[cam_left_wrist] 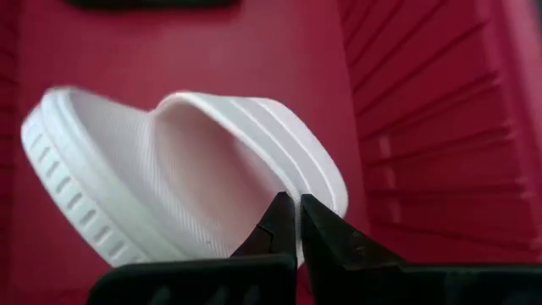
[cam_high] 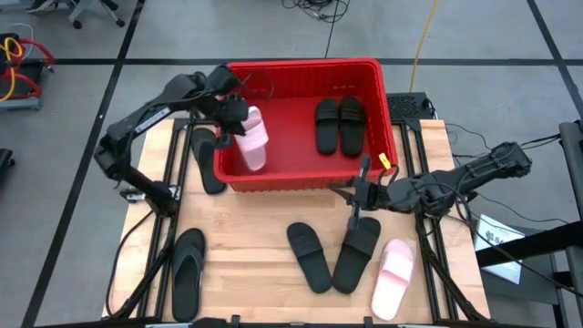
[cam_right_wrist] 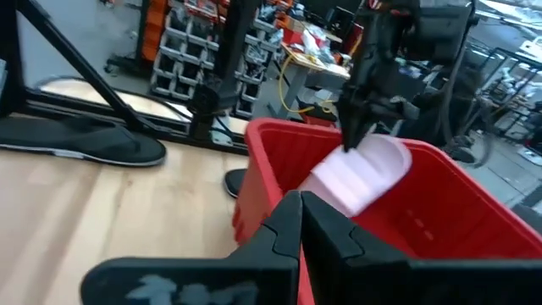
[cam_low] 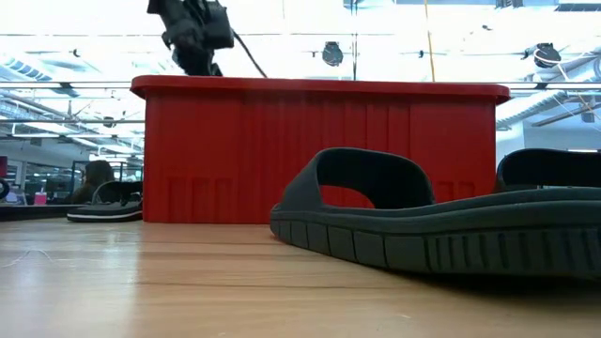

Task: Pick and place slides into bin
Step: Put the left pink slide into the red bin

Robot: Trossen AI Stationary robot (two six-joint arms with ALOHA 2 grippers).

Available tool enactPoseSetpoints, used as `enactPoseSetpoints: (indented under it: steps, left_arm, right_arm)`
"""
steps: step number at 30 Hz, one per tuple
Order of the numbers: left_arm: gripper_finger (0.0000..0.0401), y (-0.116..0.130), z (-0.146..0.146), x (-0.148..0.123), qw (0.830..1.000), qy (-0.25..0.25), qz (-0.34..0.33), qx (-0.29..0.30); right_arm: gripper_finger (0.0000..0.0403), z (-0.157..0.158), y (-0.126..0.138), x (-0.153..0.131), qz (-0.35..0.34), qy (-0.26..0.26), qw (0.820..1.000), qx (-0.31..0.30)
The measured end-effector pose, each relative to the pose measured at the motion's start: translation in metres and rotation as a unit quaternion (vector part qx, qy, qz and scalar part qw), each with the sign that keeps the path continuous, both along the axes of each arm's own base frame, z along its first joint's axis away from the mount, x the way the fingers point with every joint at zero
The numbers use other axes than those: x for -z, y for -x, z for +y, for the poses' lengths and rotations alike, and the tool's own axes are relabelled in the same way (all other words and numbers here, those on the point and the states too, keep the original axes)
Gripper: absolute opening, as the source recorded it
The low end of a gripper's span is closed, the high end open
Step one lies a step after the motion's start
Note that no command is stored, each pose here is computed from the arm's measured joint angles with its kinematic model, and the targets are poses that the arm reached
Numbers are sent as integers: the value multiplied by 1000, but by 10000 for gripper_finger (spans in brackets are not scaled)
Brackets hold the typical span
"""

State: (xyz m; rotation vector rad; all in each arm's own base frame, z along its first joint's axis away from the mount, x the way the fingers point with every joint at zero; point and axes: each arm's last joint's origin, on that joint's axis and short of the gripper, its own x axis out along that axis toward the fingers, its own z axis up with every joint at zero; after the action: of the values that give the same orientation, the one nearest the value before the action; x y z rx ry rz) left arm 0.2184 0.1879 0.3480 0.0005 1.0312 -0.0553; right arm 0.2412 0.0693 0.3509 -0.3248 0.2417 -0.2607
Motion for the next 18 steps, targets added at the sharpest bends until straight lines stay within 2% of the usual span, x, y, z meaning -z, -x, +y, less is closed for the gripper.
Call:
enactPoseSetpoints:
  steps: [5, 9, 18]
  left_arm:
    - [0, -9, 16, 21, 1000, 16, 26, 8]
    - [0, -14, 26, 31, 999, 9, 43, 5]
    - [0, -20, 44, 37, 996, -68, 50, -27]
  right_arm:
    - [0, -12, -3, 0, 12, 29, 999, 17]
    - [0, -21, -5, 1, 21, 41, 998, 32]
    - [0, -42, -8, 3, 31, 46, 996, 72]
